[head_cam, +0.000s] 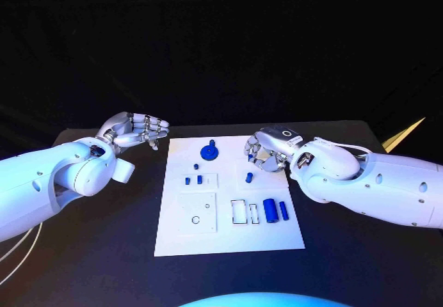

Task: Assemble the parts on the task board

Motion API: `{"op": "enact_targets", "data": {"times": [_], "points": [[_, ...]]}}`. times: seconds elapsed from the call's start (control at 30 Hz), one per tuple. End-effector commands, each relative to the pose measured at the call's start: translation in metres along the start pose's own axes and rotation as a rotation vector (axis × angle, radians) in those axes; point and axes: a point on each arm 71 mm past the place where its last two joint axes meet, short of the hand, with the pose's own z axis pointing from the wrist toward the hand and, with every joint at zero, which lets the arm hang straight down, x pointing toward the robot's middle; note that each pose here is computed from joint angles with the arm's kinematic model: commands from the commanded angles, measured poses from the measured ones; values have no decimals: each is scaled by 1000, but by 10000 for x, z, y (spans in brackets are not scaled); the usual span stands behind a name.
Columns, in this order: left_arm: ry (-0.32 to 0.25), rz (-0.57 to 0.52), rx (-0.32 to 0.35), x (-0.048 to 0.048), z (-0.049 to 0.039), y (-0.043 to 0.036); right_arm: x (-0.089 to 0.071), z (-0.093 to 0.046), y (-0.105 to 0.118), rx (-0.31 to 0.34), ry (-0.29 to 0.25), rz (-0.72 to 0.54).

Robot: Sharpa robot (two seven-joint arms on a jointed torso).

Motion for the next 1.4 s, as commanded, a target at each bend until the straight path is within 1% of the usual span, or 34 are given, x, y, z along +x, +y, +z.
{"op": "enact_targets", "data": {"times": [0.03,0.13,0.23,0.4,0.53,0.83,1.0,1.17,1.4], "points": [[2,-3,15,29,7,-22,-25,0,165,-44,-24,40],[0,-7,23,47,9,-33,-13,-2,341,-87,-34,80],[-3,-11,31,67,11,-44,38,3,507,-126,-31,115],[-11,-34,40,101,17,-63,190,19,710,-170,-9,154],[-17,-51,44,132,28,-75,337,23,806,-188,19,170],[-7,-68,47,215,59,-98,589,5,898,-198,64,188],[0,-72,49,264,84,-111,671,-2,899,-193,82,188],[17,-78,51,339,120,-128,739,-15,905,-190,96,191],[29,-81,53,389,142,-139,807,-23,918,-186,103,199]]}}
